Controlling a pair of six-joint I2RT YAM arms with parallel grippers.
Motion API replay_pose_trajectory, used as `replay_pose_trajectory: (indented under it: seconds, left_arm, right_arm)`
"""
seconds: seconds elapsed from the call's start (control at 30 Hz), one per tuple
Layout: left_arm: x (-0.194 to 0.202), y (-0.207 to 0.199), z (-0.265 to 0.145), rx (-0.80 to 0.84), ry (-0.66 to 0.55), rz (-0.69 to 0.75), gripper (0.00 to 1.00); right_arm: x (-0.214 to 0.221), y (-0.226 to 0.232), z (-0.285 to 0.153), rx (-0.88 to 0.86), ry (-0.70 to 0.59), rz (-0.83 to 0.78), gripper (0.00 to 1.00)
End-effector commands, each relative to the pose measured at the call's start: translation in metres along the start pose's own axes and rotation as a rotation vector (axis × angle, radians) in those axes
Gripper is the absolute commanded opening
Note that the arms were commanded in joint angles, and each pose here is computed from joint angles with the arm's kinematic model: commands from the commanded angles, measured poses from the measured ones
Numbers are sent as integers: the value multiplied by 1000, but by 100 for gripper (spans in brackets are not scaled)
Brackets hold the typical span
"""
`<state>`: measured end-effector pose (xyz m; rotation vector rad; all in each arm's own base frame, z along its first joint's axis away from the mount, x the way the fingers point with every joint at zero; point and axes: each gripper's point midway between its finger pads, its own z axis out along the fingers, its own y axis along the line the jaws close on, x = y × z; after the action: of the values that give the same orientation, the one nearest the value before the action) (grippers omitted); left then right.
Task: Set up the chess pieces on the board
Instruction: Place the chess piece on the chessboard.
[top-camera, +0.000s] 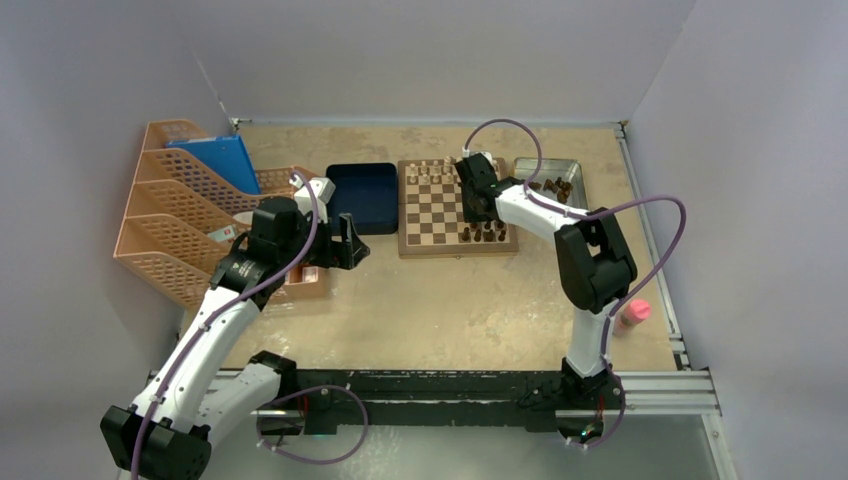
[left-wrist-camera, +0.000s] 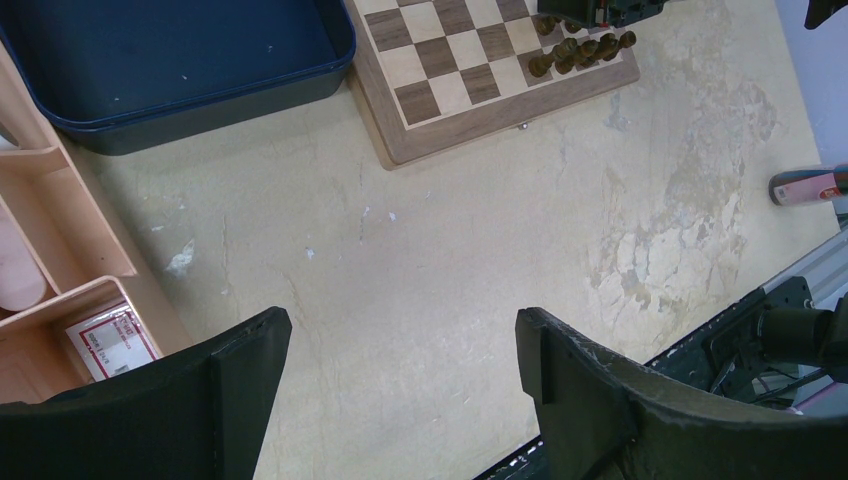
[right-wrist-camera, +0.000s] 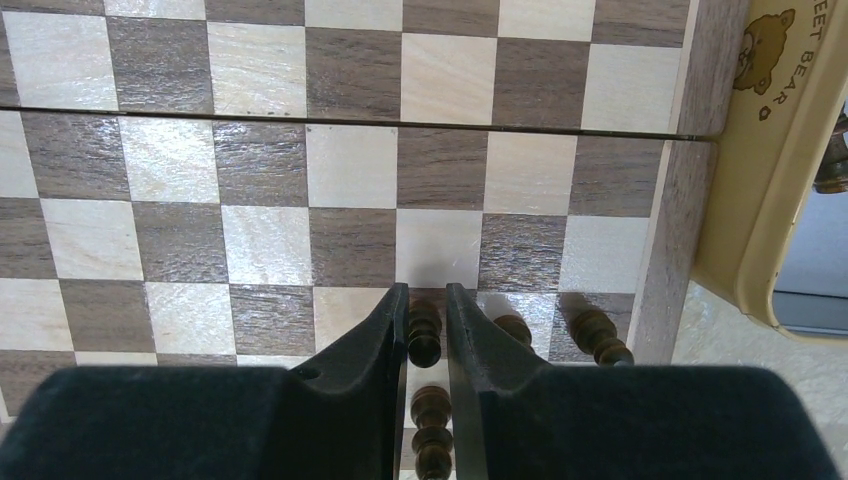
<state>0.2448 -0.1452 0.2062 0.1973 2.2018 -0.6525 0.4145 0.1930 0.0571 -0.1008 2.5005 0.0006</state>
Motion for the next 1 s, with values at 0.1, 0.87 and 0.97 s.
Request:
replay_pose_trajectory:
  seconds: [0.1,0.87,0.97]
  left_arm:
    - [-7,-5,-1,23,-30,18,83]
    - [-6,-4,-2,16,-31,15,83]
    - [-7,-4,-4,14,-39,17,83]
  right_arm:
    - [-7,-7,-6,33,-20,-15,22]
    - [-5,0,4,0,-14,-47,22]
    - [-8,0,2,1,-16,-50,22]
